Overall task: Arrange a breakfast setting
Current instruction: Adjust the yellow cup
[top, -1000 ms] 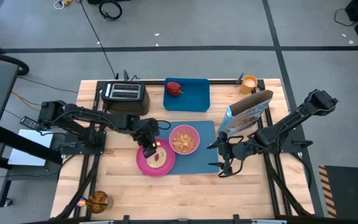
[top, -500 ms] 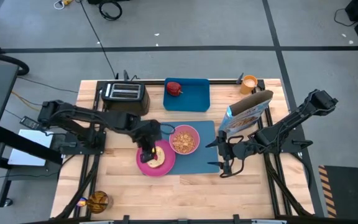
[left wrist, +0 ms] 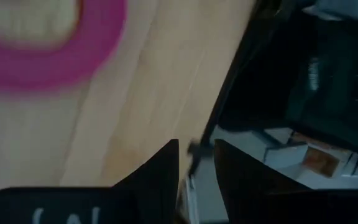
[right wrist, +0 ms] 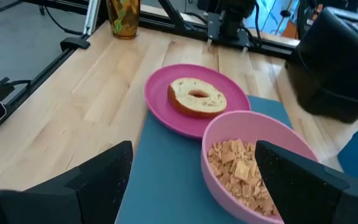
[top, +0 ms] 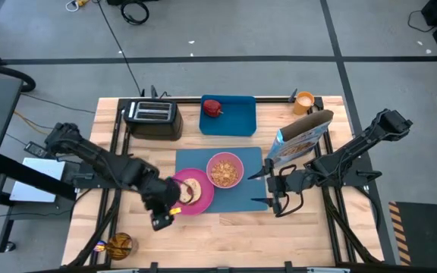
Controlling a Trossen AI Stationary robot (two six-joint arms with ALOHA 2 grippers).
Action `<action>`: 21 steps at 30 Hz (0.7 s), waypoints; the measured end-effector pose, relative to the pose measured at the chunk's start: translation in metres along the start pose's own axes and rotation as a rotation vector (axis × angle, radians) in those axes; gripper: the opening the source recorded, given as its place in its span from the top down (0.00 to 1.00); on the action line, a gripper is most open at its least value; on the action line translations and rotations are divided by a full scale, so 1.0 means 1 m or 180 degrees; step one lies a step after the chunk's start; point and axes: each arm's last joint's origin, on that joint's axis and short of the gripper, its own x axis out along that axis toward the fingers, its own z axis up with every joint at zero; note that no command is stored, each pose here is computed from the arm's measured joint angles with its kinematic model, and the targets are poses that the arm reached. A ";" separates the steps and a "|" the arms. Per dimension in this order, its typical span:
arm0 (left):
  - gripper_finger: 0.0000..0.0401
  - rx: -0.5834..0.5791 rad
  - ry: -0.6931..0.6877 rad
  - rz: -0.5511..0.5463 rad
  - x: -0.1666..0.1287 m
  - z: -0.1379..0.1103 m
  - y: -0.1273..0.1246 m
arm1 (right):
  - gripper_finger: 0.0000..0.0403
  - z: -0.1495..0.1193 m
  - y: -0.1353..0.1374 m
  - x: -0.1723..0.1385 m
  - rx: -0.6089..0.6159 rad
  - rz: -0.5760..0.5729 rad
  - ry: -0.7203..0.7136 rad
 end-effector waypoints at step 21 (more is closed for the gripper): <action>0.73 -0.1412 0.0633 0.0537 0.021 -0.098 -0.033 | 0.14 -0.003 0.001 0.000 -0.0063 0.0031 0.0086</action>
